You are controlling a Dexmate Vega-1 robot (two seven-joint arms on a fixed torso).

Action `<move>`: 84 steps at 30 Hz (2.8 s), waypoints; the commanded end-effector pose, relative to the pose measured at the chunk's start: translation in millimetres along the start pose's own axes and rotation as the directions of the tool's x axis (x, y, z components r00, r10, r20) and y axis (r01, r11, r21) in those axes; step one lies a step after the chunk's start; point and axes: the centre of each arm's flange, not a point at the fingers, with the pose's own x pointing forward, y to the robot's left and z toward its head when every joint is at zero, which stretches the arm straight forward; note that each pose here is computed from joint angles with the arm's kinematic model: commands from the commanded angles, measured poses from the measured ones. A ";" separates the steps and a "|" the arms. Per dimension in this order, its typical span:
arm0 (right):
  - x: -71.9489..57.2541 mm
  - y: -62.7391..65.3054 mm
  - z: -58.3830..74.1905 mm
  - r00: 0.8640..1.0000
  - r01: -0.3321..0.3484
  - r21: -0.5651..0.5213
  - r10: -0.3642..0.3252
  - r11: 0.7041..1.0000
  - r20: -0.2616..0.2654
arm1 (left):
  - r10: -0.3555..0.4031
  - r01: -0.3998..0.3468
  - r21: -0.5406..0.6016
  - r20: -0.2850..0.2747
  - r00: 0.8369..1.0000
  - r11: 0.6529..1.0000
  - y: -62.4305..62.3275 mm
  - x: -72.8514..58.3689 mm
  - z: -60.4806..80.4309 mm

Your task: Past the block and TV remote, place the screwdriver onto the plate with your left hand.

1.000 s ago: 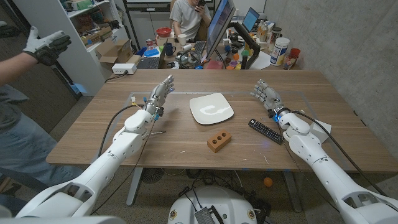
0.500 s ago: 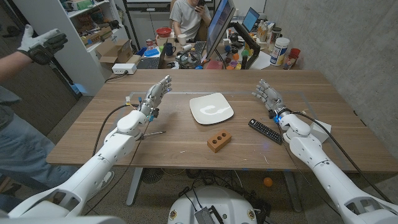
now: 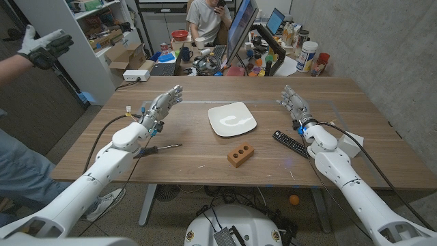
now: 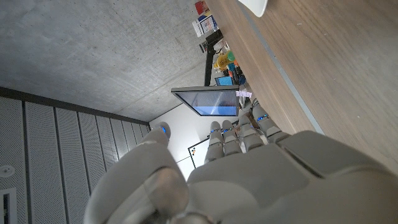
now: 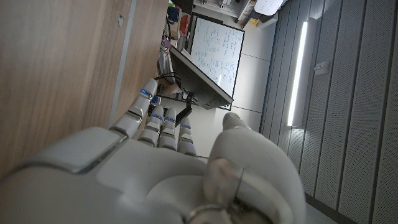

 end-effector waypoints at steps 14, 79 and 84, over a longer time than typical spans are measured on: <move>-20.7 17.9 -13.8 0.996 0.077 0.015 -0.077 0.997 0.033 | -0.099 0.131 0.309 -0.119 0.988 0.942 34.5 -77.0 40.7; -2.7 43.8 7.2 0.993 0.054 0.018 -0.055 0.998 0.107 | 0.182 0.456 0.726 -0.613 0.769 0.515 71.0 -198.2 124.9; -2.5 44.9 7.7 0.992 0.053 0.020 -0.055 0.998 0.114 | 0.199 0.484 0.714 -0.642 0.741 0.506 73.0 -196.8 123.9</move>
